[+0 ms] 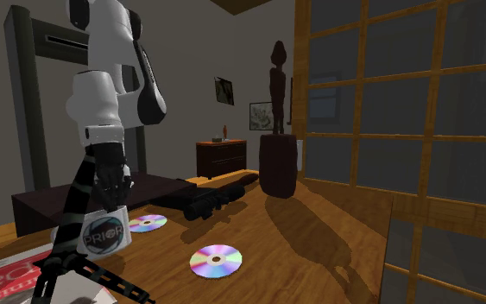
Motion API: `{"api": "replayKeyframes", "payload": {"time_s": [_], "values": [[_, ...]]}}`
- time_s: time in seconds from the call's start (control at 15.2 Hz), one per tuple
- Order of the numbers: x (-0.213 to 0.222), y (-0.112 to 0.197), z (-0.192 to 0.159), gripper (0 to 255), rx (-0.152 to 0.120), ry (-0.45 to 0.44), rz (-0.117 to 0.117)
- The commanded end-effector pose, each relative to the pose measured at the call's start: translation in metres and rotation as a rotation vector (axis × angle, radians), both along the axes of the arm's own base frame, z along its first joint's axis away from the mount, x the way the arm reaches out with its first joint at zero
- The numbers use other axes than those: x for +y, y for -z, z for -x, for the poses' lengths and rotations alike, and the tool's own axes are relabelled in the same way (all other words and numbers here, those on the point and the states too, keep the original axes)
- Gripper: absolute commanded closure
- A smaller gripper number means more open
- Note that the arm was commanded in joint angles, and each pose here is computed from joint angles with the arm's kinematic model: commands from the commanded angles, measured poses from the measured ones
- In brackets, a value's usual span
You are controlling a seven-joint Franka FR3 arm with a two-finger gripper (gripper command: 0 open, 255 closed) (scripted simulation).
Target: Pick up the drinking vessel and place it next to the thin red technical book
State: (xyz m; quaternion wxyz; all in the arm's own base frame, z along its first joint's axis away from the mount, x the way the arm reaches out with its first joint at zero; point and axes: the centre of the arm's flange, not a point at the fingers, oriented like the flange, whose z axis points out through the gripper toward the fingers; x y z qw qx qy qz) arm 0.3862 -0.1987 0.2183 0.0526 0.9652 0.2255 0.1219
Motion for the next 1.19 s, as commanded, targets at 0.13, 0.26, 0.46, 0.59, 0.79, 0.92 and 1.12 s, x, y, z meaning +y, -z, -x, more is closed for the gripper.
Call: {"api": "replayKeyframes", "payload": {"time_s": [0.13, 0.26, 0.46, 0.59, 0.79, 0.92, 1.12], "values": [[-0.001, 0.001, 0.001, 255, 0.001, 0.002, 0.0], [-0.001, 0.0, 0.001, 0, 0.001, 0.002, 0.0], [-0.001, 0.0, 0.001, 0, 0.001, 0.002, 0.0], [0.0, -0.012, 0.004, 0, 0.001, 0.002, 0.0], [0.002, -0.048, 0.014, 0, 0.001, 0.002, 0.0], [0.002, -0.048, 0.014, 0, 0.001, 0.002, 0.0], [0.002, -0.048, 0.014, 0, 0.001, 0.002, 0.0]]}}
